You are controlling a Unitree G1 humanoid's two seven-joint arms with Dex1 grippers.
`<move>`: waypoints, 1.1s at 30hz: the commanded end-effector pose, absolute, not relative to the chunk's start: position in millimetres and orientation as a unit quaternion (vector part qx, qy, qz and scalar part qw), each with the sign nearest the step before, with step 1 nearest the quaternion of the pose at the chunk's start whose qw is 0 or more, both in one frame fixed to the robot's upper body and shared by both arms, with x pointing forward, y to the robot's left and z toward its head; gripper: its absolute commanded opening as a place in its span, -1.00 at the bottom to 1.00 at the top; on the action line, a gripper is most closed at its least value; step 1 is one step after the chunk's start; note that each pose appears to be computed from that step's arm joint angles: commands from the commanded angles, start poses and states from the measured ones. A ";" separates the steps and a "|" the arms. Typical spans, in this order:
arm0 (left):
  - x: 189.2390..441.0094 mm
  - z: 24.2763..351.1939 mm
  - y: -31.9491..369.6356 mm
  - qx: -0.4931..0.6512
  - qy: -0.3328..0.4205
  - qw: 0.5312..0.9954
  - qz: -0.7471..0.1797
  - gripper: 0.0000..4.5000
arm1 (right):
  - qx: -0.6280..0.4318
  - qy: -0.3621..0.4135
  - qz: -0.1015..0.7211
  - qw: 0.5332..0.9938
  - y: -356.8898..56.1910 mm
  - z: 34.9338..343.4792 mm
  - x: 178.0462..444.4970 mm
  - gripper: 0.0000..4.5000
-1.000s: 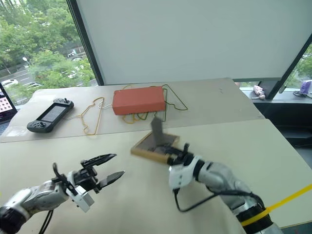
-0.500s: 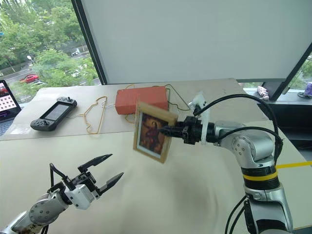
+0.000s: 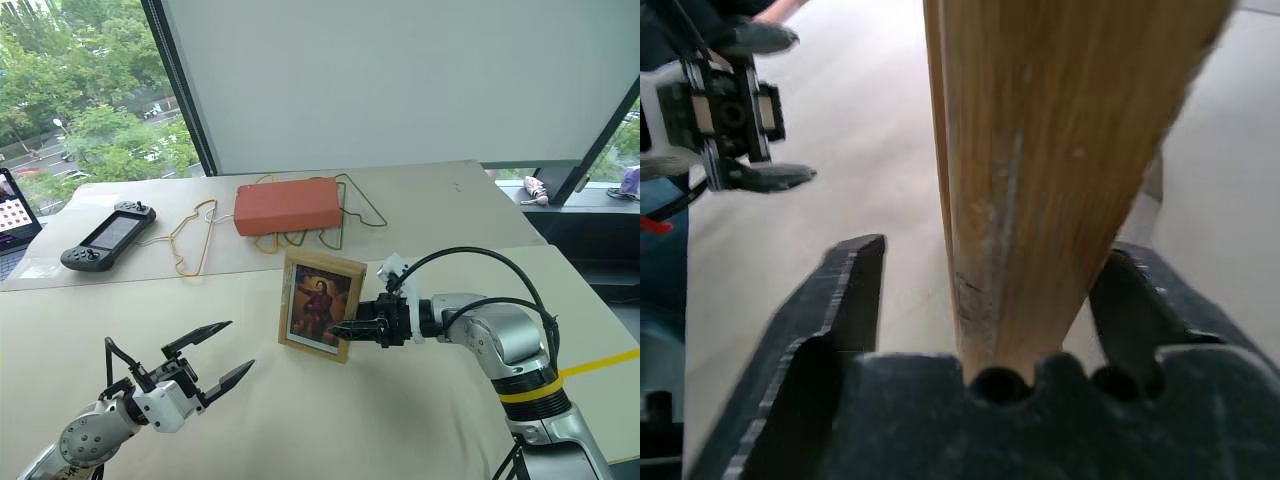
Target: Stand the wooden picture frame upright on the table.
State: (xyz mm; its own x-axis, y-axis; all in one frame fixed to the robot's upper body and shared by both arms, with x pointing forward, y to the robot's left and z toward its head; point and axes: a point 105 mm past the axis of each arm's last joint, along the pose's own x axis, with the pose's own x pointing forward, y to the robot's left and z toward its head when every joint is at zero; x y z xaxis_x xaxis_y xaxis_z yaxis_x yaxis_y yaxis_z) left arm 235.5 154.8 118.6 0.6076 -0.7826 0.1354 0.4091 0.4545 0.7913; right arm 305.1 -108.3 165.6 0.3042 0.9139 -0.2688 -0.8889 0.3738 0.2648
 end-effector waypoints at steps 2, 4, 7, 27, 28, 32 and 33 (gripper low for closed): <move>240.8 128.1 164.2 0.347 -0.240 0.839 -0.345 0.71 | 0.064 0.155 0.544 0.822 -137.4 197.6 290.5 0.99; 245.3 124.6 169.7 0.312 -0.205 0.867 -0.330 0.71 | 0.073 0.172 0.529 0.828 -155.7 191.2 277.2 0.99; 266.7 109.8 193.1 0.167 -0.082 0.953 -0.239 0.71 | 0.094 0.204 0.460 0.859 -183.2 166.7 257.3 0.99; 299.2 101.6 175.7 -0.044 0.041 0.993 -0.099 0.71 | -0.026 -0.028 -0.075 0.996 -200.3 130.3 295.5 0.99; 299.3 102.0 175.7 -0.053 0.040 0.993 -0.096 0.71 | -0.026 -0.024 -0.068 0.997 -199.4 127.4 295.2 0.99; 300.5 103.5 179.3 -0.050 0.036 0.995 -0.082 0.71 | -0.040 -0.019 -0.060 0.997 -198.6 123.1 294.2 0.99; 300.5 103.3 179.8 -0.053 0.036 0.995 -0.080 0.71 | -0.047 -0.019 -0.058 0.997 -198.5 122.9 294.4 0.99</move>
State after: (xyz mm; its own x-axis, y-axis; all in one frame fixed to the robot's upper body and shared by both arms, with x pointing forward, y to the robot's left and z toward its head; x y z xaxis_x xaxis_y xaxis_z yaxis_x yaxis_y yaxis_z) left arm 299.1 176.7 89.0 0.9775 -0.1773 -0.1140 0.1633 0.9789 -0.1228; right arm 294.7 -197.8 111.5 0.9925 -0.1215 -0.0097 0.1207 0.9908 -0.0608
